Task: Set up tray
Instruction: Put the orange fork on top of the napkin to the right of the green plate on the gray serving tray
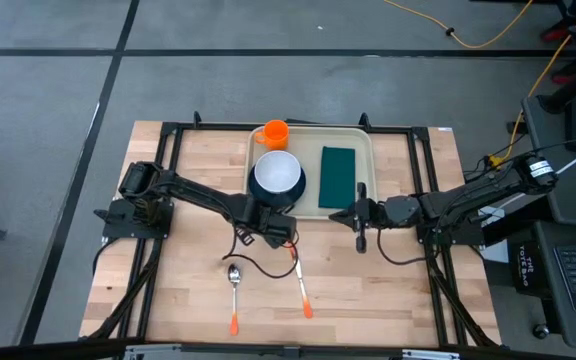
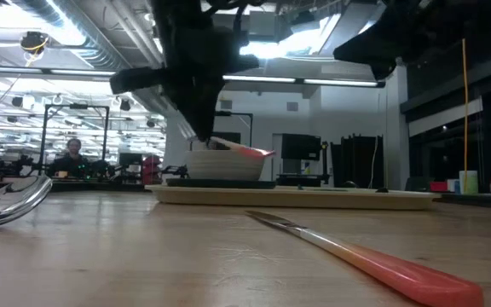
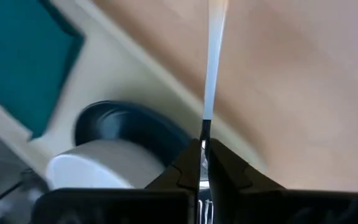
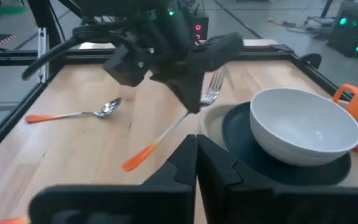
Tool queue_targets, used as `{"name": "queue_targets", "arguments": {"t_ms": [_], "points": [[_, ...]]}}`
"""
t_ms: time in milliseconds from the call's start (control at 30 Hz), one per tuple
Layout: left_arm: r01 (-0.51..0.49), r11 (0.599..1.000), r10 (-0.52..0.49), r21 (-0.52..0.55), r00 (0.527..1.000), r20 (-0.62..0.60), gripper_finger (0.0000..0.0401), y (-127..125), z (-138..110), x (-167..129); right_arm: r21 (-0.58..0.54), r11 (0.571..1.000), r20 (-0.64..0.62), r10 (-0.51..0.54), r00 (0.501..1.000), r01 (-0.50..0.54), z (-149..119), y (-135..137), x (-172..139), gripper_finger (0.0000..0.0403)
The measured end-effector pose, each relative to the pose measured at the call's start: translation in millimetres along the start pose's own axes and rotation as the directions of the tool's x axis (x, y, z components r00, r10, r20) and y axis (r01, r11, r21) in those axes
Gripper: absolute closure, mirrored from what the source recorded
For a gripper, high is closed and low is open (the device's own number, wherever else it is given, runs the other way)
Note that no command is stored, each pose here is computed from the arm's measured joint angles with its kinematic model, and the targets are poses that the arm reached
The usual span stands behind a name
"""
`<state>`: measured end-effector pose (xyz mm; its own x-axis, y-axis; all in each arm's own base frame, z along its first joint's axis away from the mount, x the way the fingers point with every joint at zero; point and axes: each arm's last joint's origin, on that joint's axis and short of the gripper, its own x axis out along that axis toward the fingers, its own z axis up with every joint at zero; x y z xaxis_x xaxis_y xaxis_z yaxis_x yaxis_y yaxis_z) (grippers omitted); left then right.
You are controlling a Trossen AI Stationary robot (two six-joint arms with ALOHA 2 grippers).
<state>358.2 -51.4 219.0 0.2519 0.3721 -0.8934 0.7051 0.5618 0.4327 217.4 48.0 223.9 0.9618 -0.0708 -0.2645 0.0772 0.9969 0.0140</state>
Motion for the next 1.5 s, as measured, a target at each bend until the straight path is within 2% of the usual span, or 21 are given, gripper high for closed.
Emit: {"name": "queue_targets", "arguments": {"t_ms": [167,300,433,500,733,867,933,1067,1233,1333,1500], "points": [[-0.128,0.991,0.132,0.048,0.987,-0.09,0.0393,7,-1,-5,0.017,1.0,-0.007,-0.001,1.0,0.001,0,0,0,0.0389],[-0.187,0.973,0.207,0.137,0.966,-0.155,0.0393,9,-3,-5,0.045,0.999,-0.01,0.005,1.0,-0.004,15,2,1,0.0397],[-0.229,0.959,0.257,0.168,0.951,-0.171,0.0393,13,-2,-5,0.119,0.993,-0.017,0.002,1.0,0.0,32,3,2,0.0386],[-0.261,0.949,0.292,0.179,0.94,-0.178,0.0393,15,-1,-6,0.121,0.993,-0.03,-0.002,1.0,0.006,36,4,6,0.0377],[-0.328,0.91,0.375,0.256,0.912,-0.164,0.0393,21,5,-8,0.058,0.998,-0.129,-0.017,0.992,0.024,33,11,28,0.0368],[-0.362,0.88,0.429,0.308,0.884,-0.188,0.0393,23,8,-11,0.113,0.992,-0.162,-0.043,0.986,0.061,30,8,40,0.0368],[-0.381,0.866,0.454,0.323,0.871,-0.19,0.0393,24,10,-12,0.107,0.992,-0.168,-0.056,0.984,0.074,31,5,45,0.0367],[-0.399,0.85,0.477,0.344,0.859,-0.185,0.0393,24,12,-14,0.097,0.991,-0.171,-0.072,0.983,0.09,33,-3,49,0.0367],[-0.408,0.837,0.493,0.364,0.851,-0.18,0.0393,26,13,-15,0.227,0.974,-0.163,0.015,0.987,0.023,41,-15,53,0.0367],[-0.416,0.831,0.505,0.37,0.843,-0.185,0.0393,27,14,-15,0.249,0.969,-0.171,0.036,0.985,0.008,41,-19,54,0.0365],[-0.418,0.83,0.507,0.37,0.841,-0.188,0.0393,27,14,-15,0.251,0.967,-0.199,0.018,0.98,0.034,35,-25,60,0.033]]}}
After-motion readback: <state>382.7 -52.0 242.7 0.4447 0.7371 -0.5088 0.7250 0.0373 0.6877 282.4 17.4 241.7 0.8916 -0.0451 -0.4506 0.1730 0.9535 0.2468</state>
